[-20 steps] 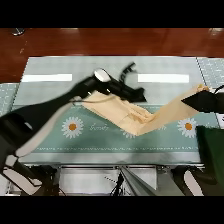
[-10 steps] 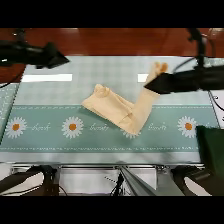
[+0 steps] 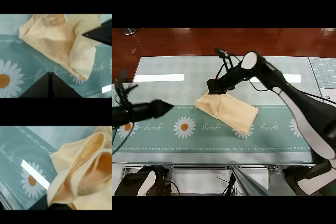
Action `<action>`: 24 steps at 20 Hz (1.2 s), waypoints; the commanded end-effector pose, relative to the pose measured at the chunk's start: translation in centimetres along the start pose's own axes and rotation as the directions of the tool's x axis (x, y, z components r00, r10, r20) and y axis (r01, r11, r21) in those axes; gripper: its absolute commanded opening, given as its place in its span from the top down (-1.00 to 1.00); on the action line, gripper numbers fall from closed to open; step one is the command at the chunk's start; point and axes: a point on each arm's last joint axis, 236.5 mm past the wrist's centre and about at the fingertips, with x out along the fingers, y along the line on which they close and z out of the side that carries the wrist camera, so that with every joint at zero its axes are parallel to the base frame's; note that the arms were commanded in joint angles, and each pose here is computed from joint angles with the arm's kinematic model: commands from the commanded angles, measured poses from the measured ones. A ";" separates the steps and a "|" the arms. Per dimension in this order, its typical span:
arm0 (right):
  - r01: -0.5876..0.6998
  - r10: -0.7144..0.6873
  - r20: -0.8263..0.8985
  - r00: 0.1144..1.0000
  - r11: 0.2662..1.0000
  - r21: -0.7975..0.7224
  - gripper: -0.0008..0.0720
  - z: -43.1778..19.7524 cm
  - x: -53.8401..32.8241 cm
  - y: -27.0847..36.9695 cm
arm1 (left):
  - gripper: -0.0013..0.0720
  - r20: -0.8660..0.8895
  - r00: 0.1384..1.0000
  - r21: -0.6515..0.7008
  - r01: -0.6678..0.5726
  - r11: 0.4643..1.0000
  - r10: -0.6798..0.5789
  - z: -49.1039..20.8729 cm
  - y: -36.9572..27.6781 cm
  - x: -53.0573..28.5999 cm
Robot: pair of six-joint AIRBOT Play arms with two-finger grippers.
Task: Fold the shirts.
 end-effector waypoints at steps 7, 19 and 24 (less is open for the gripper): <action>-0.123 0.130 -0.046 0.990 0.984 0.132 -0.76 0.8 2.0 -1.0 | 0.88 -0.005 1.000 -0.106 0.024 0.994 -0.025 -4.9 2.1 4.3; 0.446 -0.568 0.311 0.762 0.808 0.384 -0.73 -9.2 -28.1 -18.0 | 0.88 0.003 1.000 -0.108 0.025 0.994 -0.024 -4.7 2.1 4.3; 0.021 -0.392 0.372 0.842 0.712 0.702 -0.73 -20.0 -15.7 -18.0 | 0.88 0.053 0.999 -0.109 0.015 0.994 -0.010 -3.5 2.4 4.3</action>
